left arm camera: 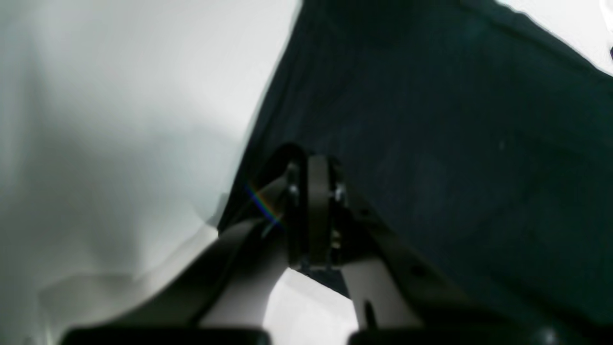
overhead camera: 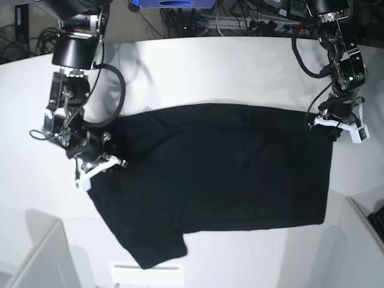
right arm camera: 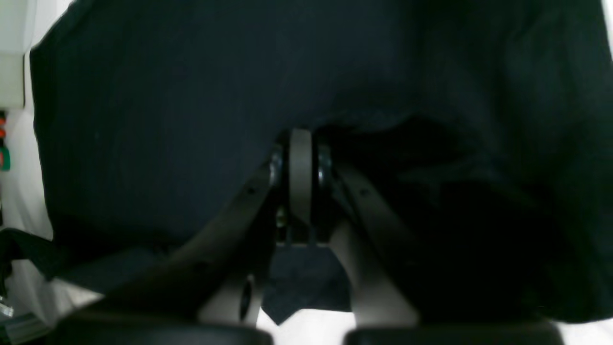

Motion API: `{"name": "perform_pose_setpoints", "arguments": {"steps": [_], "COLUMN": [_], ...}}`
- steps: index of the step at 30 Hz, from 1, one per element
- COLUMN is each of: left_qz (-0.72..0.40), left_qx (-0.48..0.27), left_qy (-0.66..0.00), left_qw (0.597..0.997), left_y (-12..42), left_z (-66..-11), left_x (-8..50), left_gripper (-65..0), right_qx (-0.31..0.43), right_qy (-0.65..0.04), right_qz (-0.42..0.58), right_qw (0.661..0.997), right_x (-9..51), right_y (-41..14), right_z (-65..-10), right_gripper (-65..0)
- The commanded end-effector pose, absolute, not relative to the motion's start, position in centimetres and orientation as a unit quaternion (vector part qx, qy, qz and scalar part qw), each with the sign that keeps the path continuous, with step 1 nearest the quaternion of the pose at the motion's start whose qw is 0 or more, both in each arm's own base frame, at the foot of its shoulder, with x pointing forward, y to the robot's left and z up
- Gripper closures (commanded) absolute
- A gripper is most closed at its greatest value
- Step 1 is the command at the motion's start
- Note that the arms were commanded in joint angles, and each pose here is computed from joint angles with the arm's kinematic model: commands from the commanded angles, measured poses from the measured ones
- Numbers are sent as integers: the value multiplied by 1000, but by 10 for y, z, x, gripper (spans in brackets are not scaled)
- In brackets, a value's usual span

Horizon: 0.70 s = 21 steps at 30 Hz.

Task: Fold the T-shirt properly
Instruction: 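Lift the shirt with both grippers, letting the hem hang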

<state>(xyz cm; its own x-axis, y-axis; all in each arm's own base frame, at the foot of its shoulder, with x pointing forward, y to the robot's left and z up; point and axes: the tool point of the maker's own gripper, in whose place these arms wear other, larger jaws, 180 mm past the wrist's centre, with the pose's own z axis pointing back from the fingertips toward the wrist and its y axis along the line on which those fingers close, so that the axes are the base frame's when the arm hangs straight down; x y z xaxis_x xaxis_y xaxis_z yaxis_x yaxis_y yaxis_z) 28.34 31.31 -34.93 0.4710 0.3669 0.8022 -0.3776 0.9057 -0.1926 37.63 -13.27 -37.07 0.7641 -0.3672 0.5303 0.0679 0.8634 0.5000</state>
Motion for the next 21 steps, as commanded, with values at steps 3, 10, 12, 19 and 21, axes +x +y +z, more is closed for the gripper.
{"name": "perform_pose_setpoints", "arguments": {"steps": [3,10,12,19,21], "left_qz": [216,222,226,245,244], "left_qx": [5,-1,-1,6,5], "left_qy": [-470,-459,-454,-461,-465], "left_qw": [856,860,862,853,851], "left_y": [318,319,320,333,334], "left_z": [-342,-346,-351,-346,-343], "left_x": [294,299,298,298,301], "left_gripper": [0,0,0,0,0], "right_qx": [230,229,231,235,233], "right_qy": [-364,-369,-370,-389,-397], "right_qz": [-119,-121,-119,-75,-77], "right_qw": [895,893,892,887,884], "right_x": [397,399,399,410,412], "right_y": [-143,-144,-143,-114,-115], "right_z": [-348,-346,-346,-336,-335], "right_gripper": [0,0,0,0,0]}}
